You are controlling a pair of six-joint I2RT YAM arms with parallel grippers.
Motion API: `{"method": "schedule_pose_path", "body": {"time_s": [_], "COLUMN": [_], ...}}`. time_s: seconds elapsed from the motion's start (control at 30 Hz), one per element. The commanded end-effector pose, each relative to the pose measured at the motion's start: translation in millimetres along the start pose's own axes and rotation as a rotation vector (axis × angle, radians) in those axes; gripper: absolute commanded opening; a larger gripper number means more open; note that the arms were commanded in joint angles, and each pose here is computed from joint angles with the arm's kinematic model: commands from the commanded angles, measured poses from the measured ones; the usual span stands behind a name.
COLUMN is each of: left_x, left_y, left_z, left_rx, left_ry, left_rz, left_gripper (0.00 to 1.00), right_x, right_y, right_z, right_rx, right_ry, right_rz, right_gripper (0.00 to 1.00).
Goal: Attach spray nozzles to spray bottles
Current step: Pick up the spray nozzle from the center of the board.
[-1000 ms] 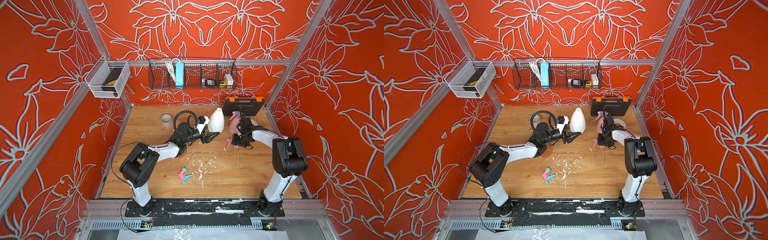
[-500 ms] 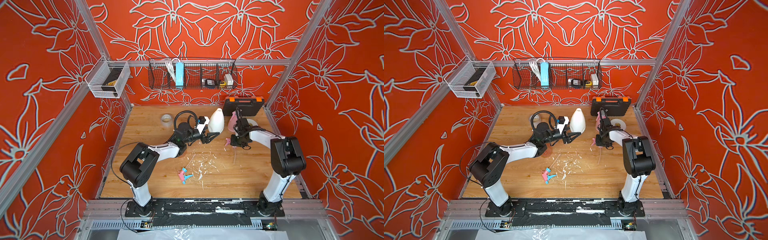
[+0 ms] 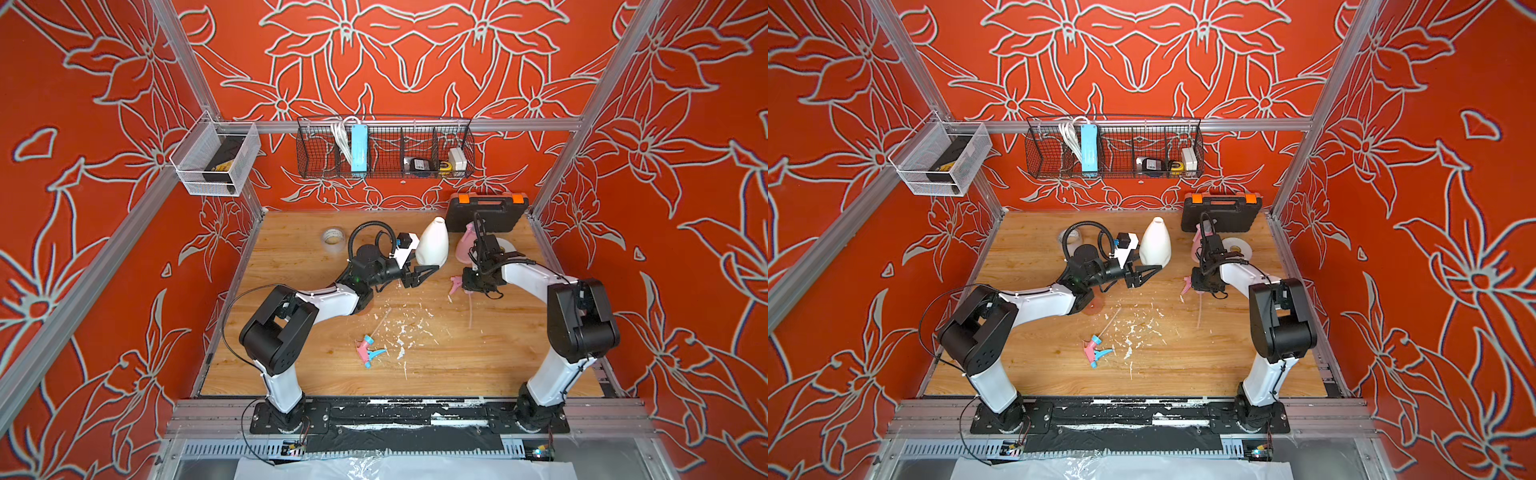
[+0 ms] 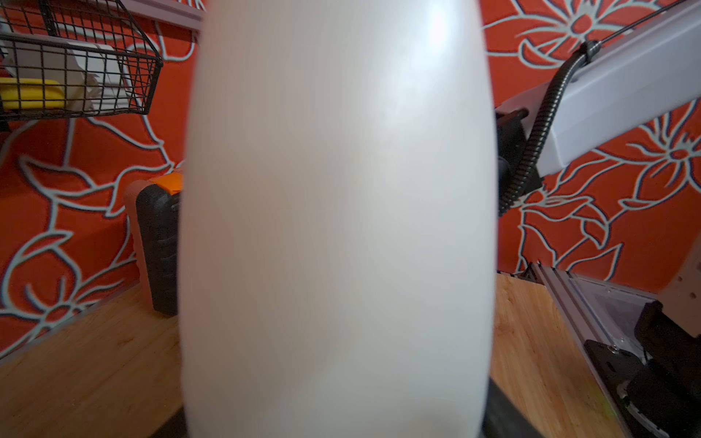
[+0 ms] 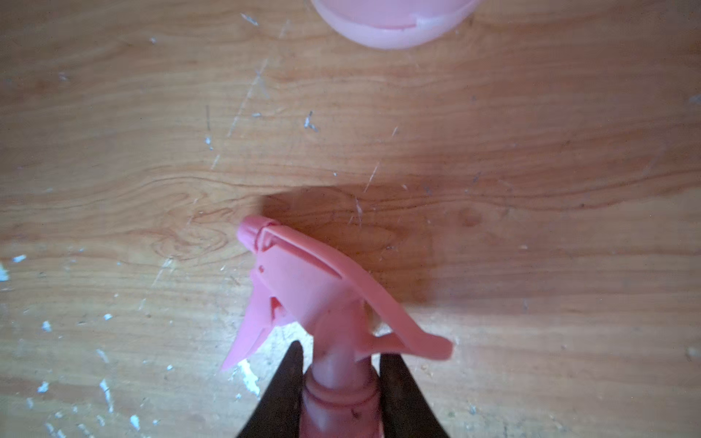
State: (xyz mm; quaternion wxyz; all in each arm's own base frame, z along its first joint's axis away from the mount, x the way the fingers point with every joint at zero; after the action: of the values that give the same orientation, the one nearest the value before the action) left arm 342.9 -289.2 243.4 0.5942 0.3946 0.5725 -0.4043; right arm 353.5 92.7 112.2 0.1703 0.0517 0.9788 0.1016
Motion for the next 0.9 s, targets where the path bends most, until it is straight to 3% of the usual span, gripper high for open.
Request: {"method": "schedule_pose_path", "body": {"time_s": [0.0,0.4,0.67,0.87], "left_x": [-20,-21,-21,-17], "left_y": [-1,0,-6,-11], "left_z": [-4,-10,-11,-4], "left_rx": [-0.002,-0.013,0.024,0.04], "left_ry": [-0.04,-0.04,-0.056,-0.058], "left_rz": [0.058,0.065,0.042,0.036], "left_gripper": [0.49,0.49,0.49,0.49], "right_x": [-4,-12,-55,-78], "right_y": [7,27,60,121], "right_z": [-32,-143,-277,-360], "right_rx": [-0.019,-0.147,-0.275,-0.374], "right_ry": [-0.088,-0.395,-0.773,-1.023], "right_rz": [-0.004,-0.052,-0.1,-0.267], "right_gripper": [0.25,0.17,0.14,0.14]}}
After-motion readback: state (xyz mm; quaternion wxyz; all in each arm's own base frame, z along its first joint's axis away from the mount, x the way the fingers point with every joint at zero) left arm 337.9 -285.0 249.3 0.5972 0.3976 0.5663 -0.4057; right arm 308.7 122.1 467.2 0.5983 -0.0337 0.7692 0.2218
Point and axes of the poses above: each gripper's point midway between its finger pads, its own z axis out along the fingers, its own y axis along the line the jaws close on, x = y × z, the point moved 6 cm from there along -z, back along the fingers, and after that the axes turned 4 degrees about z, right-handed, at the moved point
